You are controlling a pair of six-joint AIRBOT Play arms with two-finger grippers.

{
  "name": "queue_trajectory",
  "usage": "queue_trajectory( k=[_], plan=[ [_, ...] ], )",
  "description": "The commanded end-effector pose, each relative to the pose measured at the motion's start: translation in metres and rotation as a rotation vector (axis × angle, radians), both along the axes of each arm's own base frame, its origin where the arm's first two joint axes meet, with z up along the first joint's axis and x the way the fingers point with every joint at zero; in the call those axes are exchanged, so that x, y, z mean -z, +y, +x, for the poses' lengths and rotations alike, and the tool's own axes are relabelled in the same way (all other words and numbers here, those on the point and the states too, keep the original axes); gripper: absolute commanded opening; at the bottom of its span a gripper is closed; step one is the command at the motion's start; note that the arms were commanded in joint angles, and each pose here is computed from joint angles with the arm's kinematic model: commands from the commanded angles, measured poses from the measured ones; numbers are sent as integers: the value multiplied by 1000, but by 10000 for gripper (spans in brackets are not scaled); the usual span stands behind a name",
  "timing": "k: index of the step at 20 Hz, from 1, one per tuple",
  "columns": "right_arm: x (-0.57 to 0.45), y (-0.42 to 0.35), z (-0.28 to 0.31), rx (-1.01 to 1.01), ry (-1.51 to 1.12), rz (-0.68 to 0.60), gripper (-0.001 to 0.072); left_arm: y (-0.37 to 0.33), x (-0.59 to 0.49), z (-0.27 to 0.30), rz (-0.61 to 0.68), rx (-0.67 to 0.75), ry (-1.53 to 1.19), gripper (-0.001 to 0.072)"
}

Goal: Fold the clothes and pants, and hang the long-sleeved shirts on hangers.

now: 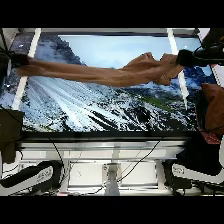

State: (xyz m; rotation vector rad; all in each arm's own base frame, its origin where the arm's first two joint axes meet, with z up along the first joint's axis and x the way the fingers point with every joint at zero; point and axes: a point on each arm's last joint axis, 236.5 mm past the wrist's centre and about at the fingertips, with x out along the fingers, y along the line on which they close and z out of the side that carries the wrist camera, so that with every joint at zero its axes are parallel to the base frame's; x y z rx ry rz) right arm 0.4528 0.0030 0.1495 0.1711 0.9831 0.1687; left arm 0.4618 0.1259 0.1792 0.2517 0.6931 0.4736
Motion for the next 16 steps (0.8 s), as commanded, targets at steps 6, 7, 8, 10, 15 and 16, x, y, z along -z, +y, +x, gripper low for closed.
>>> queue_trajectory(
  k=[6, 7, 8, 10, 15, 16],
  plan=[
    [52, 6, -123, -248, 510, -50, 28, 20, 91, -90, -25, -222, 547, 24],
    [64, 7, -130, -253, 550, -40, 28, 16, 106, -92, -37, -215, 603, 24],
    [74, 8, -137, -268, 585, -32, 29, 11, 120, -91, -51, -195, 652, 24],
    [90, 10, -157, -326, 662, -21, 29, 4, 151, -95, -47, -124, 800, 24],
    [93, 11, -165, -348, 693, -16, 29, 13, 183, -127, 18, -130, 1098, 600],
    [93, 11, -165, -348, 693, -16, 28, 17, 184, -127, 36, -138, 1110, 693]
  ],
)
